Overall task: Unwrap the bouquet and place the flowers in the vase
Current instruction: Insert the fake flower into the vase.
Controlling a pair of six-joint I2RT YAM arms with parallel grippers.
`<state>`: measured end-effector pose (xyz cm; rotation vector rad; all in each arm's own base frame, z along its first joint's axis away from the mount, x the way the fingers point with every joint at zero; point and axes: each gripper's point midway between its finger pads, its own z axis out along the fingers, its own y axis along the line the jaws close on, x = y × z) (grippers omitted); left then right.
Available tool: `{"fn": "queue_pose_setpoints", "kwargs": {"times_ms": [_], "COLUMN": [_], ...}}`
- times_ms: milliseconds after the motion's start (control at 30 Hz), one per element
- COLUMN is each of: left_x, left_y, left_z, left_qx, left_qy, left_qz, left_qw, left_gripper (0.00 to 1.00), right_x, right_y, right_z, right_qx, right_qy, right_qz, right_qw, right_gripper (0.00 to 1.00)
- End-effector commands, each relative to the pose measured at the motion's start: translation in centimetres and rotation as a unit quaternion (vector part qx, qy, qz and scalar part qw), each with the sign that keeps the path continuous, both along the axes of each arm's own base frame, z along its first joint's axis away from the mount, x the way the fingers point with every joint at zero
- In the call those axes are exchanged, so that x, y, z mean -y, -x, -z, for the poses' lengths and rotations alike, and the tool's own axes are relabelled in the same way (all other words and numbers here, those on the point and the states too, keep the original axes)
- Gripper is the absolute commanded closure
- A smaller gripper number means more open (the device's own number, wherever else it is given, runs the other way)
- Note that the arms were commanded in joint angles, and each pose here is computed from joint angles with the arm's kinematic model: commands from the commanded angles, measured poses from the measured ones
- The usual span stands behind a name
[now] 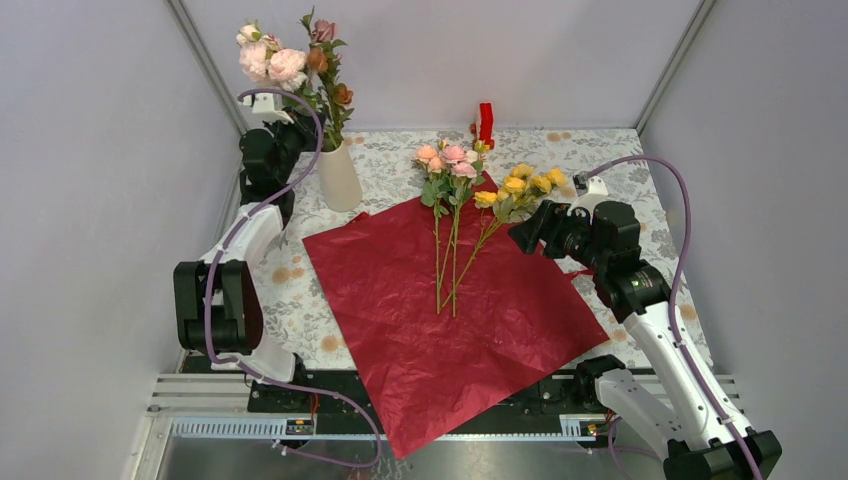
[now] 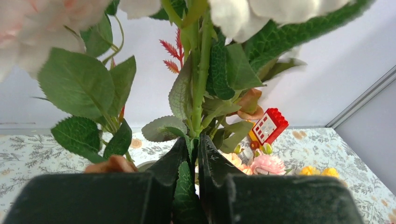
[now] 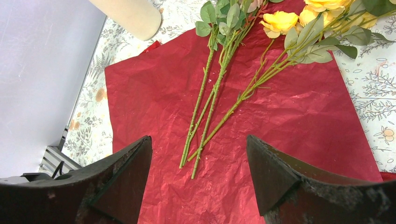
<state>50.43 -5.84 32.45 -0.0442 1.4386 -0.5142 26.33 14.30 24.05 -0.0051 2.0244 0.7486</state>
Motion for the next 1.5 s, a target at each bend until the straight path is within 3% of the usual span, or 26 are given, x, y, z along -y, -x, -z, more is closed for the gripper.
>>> {"fn": "queue_pose_setpoints", "kwargs": {"times_ms": [0,133,467,967,1167,1467], "left_x": [0.7,0.4,0.2,-0.2,0.1,0.2], "left_y": [-0.2,-0.5,-0.6,1.5,3.4,5.8], "left_z": [-1.3,0.1,1.6,-0.6,-1.3,-1.4], "left_qx": [0.020,0.000,-0.021,-0.005,0.004,-0.029], "left_qy": [-0.016,-0.020,-0.031,-0.037,-0.022,0.004], "left_qz": [0.011,0.004,0.001,-0.013,-0.026,-0.025], "left_qw": [1.000,1.000,0.999,0.999,0.999,0.999], "left_gripper": [1.00,1.00,0.84,0.44,0.22,0.01], "right_x": [-0.2,-0.3,-0.3,-0.4,-0.6,-0.7], "right_y": [-0.3,-0.3,-0.2,0.1,0.3,0.7], "right_z": [-0.9,-0.8,-0.6,-0.4,-0.5,-0.4], "right_qx": [0.017,0.014,0.010,0.004,0.002,-0.003], "right_qy": [-0.011,-0.013,-0.016,-0.022,-0.029,-0.037], "right_qz": [-0.004,-0.005,-0.006,-0.008,-0.008,-0.010], "right_qw": [1.000,1.000,1.000,1.000,1.000,0.999], "right_gripper": [0.20,0.20,0.20,0.20,0.20,0.20]}}
